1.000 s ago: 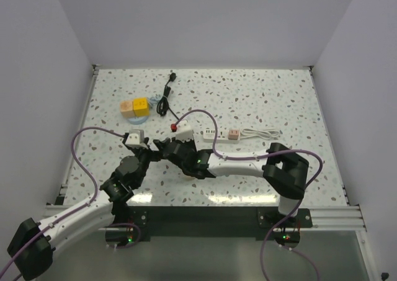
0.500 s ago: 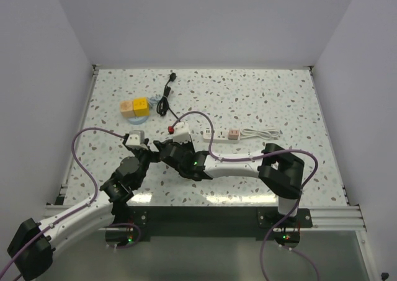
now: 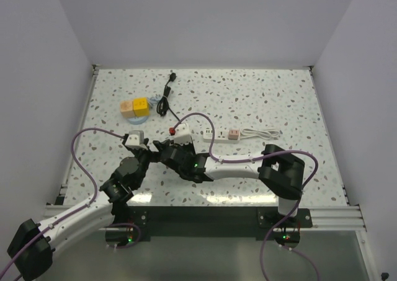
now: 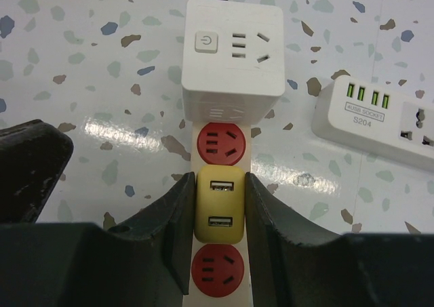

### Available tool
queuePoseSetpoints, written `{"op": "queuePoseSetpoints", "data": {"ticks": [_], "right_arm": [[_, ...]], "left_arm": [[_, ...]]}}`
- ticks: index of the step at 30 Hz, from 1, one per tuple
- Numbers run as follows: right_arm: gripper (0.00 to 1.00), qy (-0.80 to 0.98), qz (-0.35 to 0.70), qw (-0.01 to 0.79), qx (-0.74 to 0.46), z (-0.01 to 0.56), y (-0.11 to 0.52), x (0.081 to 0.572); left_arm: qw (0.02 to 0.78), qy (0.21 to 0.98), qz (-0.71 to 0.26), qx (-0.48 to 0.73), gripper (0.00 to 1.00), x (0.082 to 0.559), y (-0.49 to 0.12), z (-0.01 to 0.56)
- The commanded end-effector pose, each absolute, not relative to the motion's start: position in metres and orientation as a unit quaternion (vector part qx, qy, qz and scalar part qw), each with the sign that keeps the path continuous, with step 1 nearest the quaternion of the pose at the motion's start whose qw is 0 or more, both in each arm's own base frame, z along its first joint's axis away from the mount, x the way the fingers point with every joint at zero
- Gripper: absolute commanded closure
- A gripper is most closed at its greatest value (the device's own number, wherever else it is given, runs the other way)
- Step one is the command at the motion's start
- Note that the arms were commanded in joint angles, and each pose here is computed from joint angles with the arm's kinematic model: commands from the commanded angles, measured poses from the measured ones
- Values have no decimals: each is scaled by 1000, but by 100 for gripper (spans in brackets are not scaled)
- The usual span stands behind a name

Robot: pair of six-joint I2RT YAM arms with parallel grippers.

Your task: Insert the plug

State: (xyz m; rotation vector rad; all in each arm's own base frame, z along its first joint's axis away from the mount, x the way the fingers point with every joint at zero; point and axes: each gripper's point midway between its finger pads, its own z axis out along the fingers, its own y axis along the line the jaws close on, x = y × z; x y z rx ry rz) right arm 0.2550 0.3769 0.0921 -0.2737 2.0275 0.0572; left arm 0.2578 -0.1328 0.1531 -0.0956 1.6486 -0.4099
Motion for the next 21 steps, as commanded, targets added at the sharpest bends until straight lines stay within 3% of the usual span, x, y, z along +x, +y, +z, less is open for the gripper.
{"op": "queuePoseSetpoints", "data": {"ticks": [1,21], "right_arm": [[100,864,-6,480,-150,56,362,240],[100,877,-34,441,-185,8,339,214]], "left_arm": [[662,726,-178,-52,0,259,-129,154],[662,727,-173,-53,0,260,-128,155]]}}
